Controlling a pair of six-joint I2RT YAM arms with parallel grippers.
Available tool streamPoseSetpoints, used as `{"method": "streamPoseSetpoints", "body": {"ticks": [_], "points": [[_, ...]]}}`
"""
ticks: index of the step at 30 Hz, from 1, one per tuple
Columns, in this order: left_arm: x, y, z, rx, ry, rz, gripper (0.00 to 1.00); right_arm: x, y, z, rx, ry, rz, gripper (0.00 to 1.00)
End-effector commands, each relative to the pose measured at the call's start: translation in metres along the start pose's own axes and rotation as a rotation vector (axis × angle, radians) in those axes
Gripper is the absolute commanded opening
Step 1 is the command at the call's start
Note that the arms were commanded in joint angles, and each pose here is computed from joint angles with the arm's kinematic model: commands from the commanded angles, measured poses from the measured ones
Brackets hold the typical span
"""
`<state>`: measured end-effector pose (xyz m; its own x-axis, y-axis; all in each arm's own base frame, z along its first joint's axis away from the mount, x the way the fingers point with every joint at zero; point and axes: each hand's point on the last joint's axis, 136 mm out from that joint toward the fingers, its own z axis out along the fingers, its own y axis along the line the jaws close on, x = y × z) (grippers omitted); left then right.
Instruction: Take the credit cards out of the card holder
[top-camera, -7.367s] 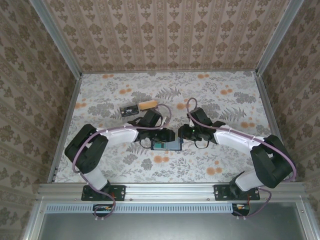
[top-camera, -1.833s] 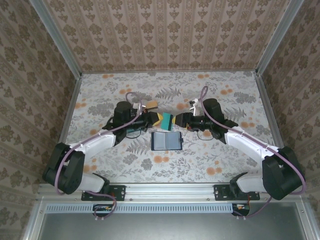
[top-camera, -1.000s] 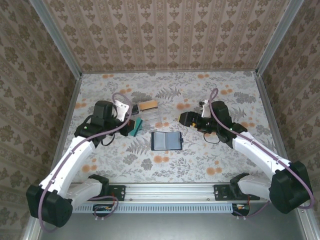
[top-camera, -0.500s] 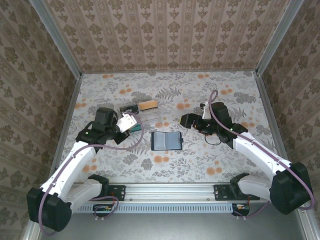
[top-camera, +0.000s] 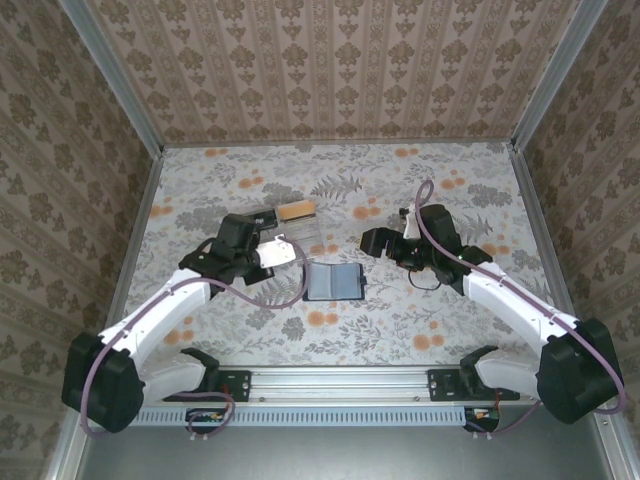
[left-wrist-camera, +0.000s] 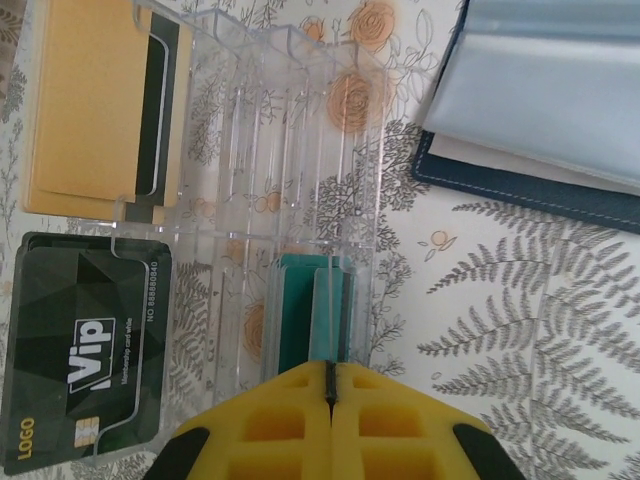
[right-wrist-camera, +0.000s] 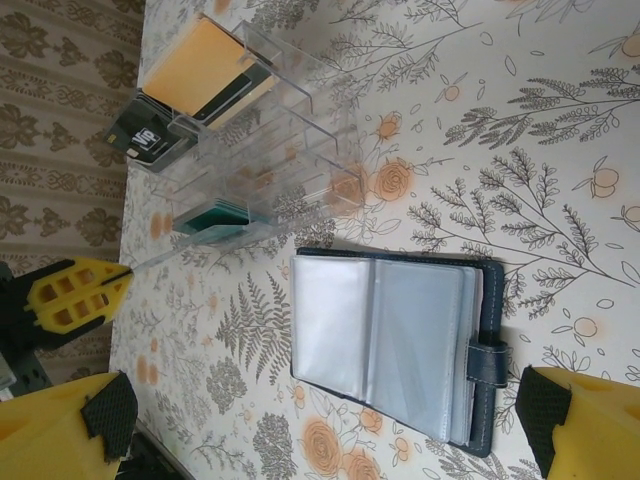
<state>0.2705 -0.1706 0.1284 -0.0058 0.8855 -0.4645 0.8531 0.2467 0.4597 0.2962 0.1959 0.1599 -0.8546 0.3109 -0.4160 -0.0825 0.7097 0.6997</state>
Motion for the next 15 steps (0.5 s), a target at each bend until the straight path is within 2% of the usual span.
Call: {"method": "streamPoseSetpoints", "body": {"ticks": [1,15], "points": [[0.001,0.006,0.012,-0.023,0.018,0.064,0.0,-0.011,0.004,-0.002,0.008,-0.026,-0.007,1.0],[0.02,0.008,0.034,-0.036,0.094,0.104,0.0,-0.01,0.004,-0.003,0.011,-0.023,-0.011,1.0]]}}
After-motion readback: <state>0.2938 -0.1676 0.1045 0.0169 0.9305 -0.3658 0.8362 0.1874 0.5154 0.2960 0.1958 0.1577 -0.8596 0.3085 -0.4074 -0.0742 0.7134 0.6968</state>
